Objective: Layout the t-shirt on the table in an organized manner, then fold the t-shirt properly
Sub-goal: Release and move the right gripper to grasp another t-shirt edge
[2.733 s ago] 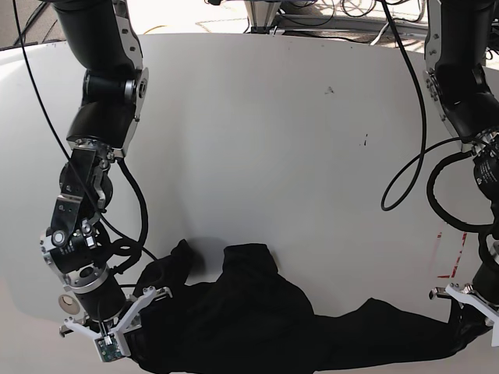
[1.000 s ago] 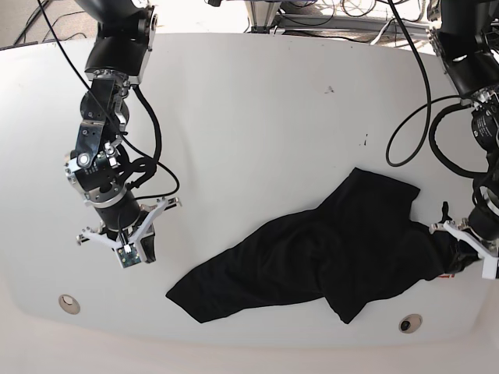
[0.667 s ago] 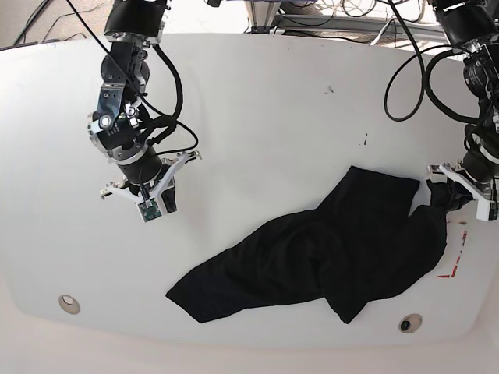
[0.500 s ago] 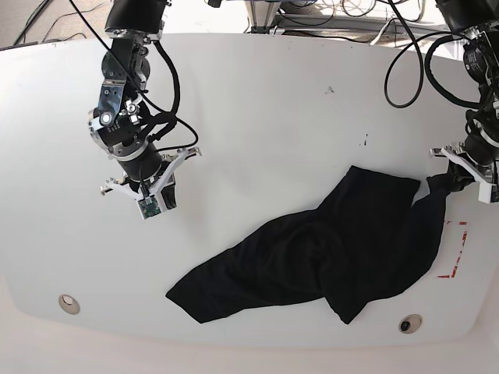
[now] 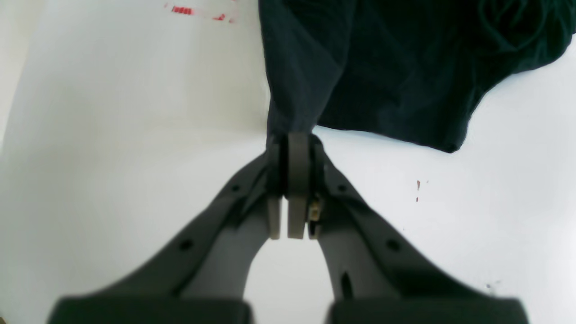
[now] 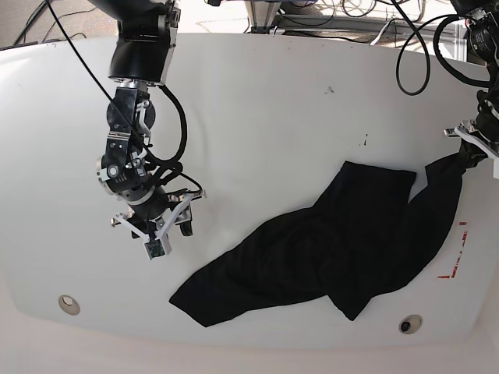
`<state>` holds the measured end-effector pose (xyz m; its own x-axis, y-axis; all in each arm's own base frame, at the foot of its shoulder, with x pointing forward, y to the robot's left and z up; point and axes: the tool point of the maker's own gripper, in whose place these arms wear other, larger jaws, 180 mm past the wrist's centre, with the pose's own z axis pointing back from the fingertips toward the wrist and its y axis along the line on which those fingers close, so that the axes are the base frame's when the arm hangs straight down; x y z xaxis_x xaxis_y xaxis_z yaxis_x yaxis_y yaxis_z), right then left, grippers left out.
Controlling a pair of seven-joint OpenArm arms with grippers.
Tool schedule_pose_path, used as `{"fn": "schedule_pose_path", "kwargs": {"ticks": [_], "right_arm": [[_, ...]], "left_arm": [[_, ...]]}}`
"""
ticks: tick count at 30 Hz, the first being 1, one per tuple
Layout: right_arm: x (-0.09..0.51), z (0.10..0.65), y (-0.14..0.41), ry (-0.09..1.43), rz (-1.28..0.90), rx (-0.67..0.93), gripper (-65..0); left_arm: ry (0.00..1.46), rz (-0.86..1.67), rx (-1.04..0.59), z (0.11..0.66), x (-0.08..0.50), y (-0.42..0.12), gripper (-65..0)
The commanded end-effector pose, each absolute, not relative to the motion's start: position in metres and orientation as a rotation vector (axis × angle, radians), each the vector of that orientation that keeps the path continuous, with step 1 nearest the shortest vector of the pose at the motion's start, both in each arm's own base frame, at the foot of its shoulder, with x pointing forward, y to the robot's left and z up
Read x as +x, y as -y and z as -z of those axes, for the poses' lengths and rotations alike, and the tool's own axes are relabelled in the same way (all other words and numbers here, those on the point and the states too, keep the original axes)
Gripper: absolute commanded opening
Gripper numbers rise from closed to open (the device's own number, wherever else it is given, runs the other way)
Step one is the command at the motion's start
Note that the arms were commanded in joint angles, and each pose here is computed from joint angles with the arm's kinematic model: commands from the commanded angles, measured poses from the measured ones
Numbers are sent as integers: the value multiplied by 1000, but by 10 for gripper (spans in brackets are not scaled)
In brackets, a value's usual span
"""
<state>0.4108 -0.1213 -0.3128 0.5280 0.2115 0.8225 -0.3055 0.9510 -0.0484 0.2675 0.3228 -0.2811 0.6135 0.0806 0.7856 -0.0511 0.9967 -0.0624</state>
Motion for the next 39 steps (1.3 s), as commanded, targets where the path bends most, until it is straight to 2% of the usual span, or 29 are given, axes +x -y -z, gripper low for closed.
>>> {"fn": "schedule_pose_path", "kwargs": {"ticks": [1, 17, 39], "right_arm": [[444, 297, 110, 1015, -306, 163, -349], [500, 322, 87, 941, -97, 435, -346], [481, 375, 15, 805, -48, 605, -344]], "left_arm": [[948, -62, -20, 268, 270, -327, -650], [898, -74, -11, 281, 253, -330, -650], [880, -73, -13, 286, 249, -329, -650]]}}
